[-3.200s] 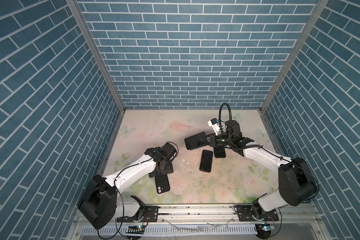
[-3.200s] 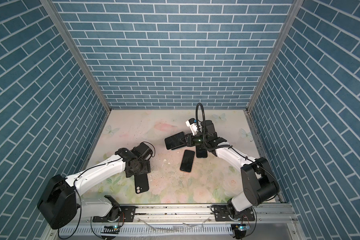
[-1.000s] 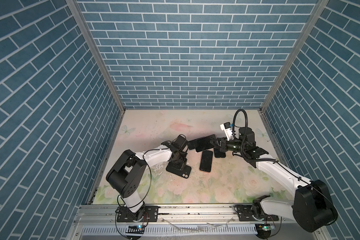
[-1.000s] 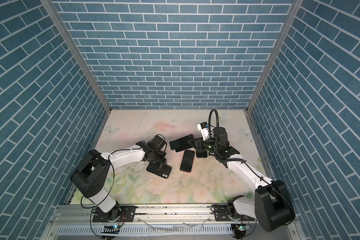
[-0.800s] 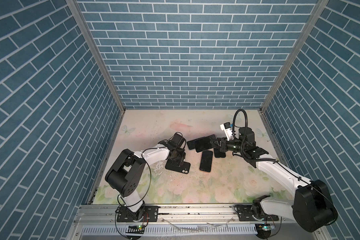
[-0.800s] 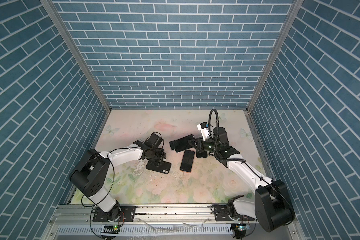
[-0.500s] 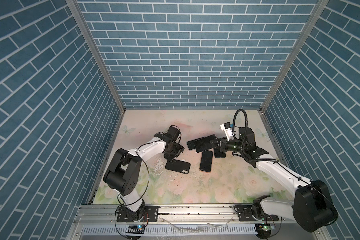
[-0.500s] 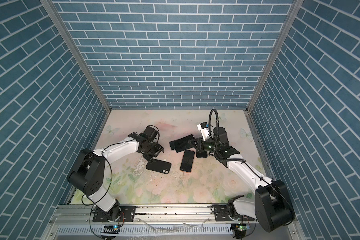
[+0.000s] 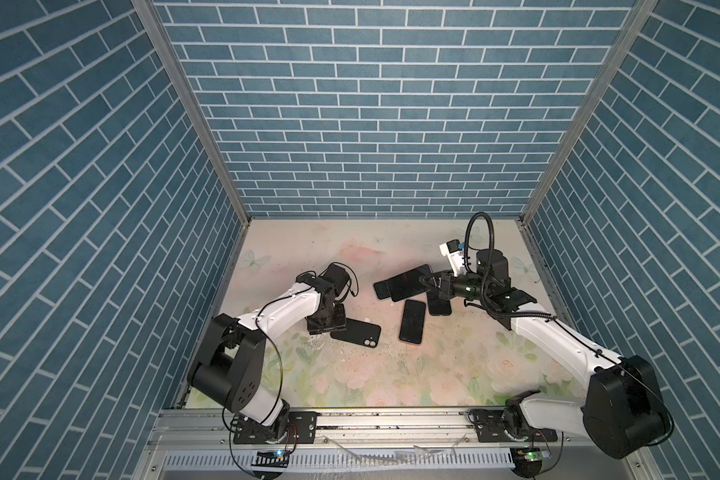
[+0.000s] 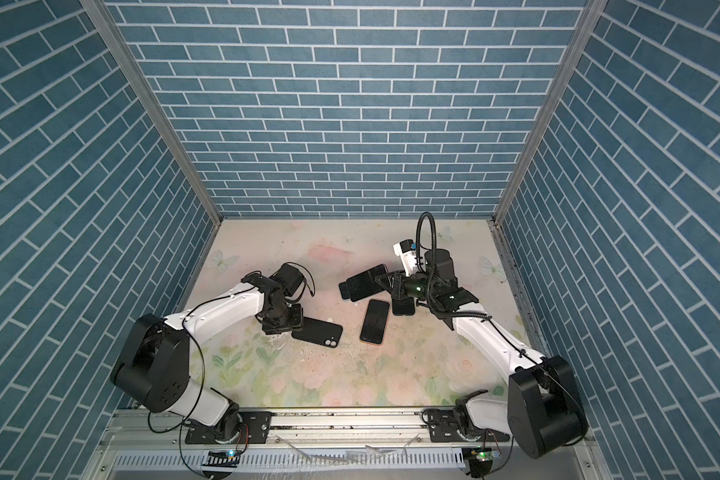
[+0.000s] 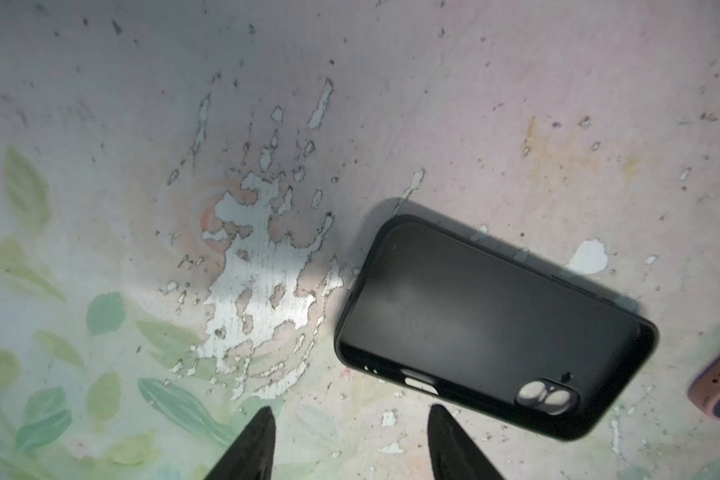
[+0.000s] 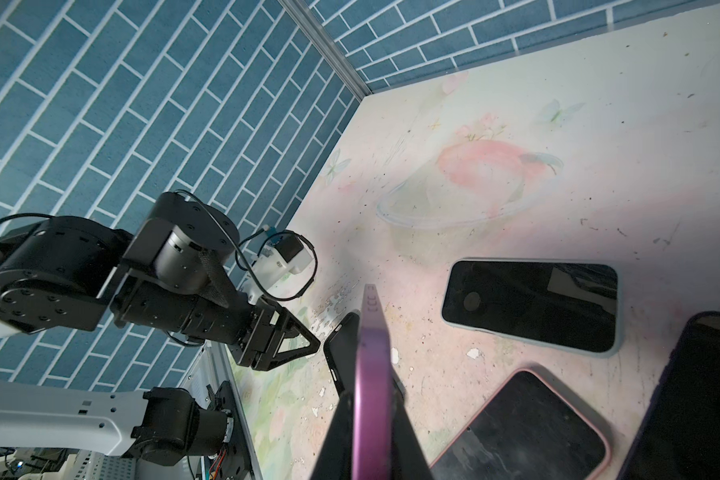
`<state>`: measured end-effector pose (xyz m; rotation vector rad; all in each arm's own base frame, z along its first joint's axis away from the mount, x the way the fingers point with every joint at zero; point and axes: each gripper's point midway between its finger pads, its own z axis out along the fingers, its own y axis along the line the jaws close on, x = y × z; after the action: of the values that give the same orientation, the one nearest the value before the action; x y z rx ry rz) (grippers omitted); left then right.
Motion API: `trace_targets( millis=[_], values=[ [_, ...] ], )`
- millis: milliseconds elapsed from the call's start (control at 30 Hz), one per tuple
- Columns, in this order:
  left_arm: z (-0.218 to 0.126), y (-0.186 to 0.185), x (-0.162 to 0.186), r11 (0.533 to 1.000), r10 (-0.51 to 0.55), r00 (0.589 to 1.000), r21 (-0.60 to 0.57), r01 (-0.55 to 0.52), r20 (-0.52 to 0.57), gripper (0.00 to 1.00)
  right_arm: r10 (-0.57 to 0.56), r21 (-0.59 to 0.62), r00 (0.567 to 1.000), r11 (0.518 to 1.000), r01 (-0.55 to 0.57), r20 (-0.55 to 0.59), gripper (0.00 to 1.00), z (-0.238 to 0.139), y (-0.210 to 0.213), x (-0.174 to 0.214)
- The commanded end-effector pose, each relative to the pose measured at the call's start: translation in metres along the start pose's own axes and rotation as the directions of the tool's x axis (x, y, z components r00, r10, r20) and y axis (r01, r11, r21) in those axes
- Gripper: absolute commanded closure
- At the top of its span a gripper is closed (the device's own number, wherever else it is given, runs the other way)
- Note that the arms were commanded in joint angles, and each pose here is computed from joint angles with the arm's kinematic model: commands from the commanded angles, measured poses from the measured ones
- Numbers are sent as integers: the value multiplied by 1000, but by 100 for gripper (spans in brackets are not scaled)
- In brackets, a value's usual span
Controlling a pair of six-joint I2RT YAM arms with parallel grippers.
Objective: Put the phone into the phone case
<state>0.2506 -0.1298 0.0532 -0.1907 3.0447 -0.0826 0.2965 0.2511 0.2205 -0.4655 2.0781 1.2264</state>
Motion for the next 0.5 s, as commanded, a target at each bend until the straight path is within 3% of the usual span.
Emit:
trace_targets(
  millis=[0, 167, 467],
  values=[
    [14, 2, -11, 998, 53, 998, -26, -52, 27, 45, -37, -39, 999, 999, 38, 39, 100, -6, 15, -17],
    [36, 6, -12, 998, 23, 1000, -64, -23, 4, 59, -37, -33, 998, 999, 39, 50, 100, -9, 16, -16],
    [44, 10, -15, 996, -8, 1000, -94, 10, 18, 73, -34, -32, 998, 999, 35, 48, 100, -12, 18, -13]
  ],
)
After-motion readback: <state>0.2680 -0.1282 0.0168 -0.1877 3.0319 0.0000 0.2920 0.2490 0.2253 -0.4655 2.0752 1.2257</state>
